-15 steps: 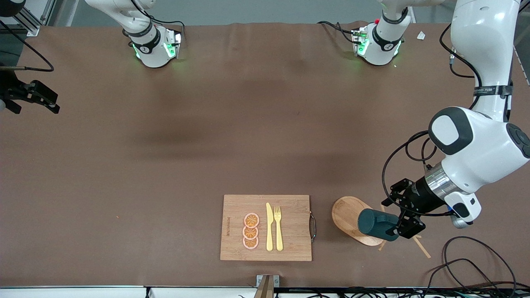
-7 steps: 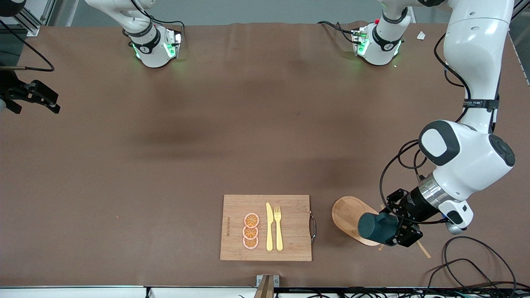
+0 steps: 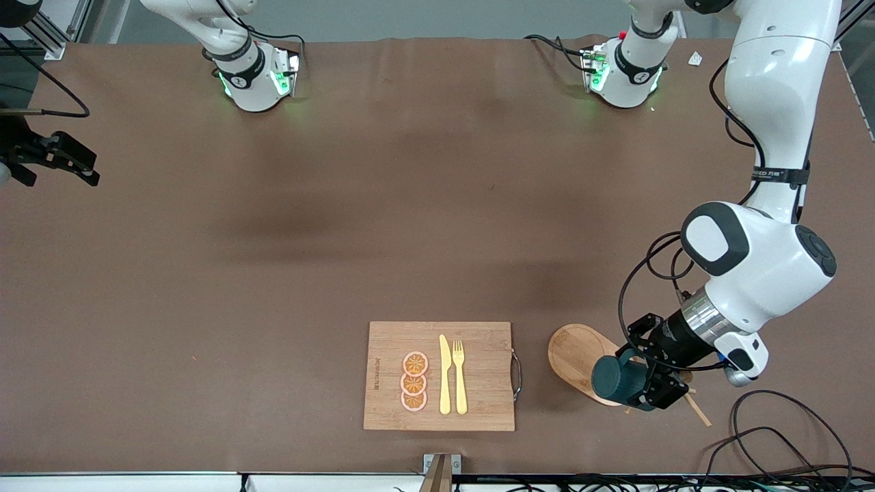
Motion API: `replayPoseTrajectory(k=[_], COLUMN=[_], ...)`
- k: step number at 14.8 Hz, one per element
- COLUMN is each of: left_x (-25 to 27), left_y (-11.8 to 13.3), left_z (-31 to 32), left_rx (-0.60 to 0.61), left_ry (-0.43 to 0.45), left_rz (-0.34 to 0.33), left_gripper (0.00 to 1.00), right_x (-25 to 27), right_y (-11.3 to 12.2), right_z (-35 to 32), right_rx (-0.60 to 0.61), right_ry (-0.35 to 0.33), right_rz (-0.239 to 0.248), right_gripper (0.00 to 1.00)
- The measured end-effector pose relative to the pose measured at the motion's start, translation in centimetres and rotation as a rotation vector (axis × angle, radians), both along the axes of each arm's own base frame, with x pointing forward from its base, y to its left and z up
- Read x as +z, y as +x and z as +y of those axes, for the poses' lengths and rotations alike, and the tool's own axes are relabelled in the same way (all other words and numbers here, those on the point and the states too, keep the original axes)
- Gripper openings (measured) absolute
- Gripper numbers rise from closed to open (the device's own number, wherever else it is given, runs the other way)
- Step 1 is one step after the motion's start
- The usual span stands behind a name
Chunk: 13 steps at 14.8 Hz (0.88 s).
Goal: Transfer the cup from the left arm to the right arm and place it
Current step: 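Lower the left gripper onto the teal mug and grasp its body, then lift the teal mug off the stand with the left gripper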
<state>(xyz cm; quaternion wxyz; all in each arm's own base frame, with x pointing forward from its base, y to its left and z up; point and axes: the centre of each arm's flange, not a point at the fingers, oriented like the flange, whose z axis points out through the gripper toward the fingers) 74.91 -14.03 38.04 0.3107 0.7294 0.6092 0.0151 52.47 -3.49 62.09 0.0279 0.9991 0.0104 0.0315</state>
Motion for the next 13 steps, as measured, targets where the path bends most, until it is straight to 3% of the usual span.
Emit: replayPoseTrajectory(k=[5, 8, 13], left_x=[-1.1, -1.4, -1.2], left_y=[0.1, 0.2, 0.1], left_z=[0.1, -0.2, -1.4], left_rx=[0.006, 0.010, 0.000], left_ry=[0.001, 0.000, -0.001], left_rz=[0.005, -0.006, -0.018], left_gripper=[0.99, 0.84, 0.84], right_x=[0.0, 0.0, 0.0], right_y=[0.0, 0.0, 0.0], right_z=[0.0, -0.1, -0.1], right_rx=[-0.001, -0.001, -0.002], right_ry=[0.000, 0.000, 0.000], right_rz=[0.000, -0.001, 0.001], right_gripper=[1.00, 1.00, 1.00])
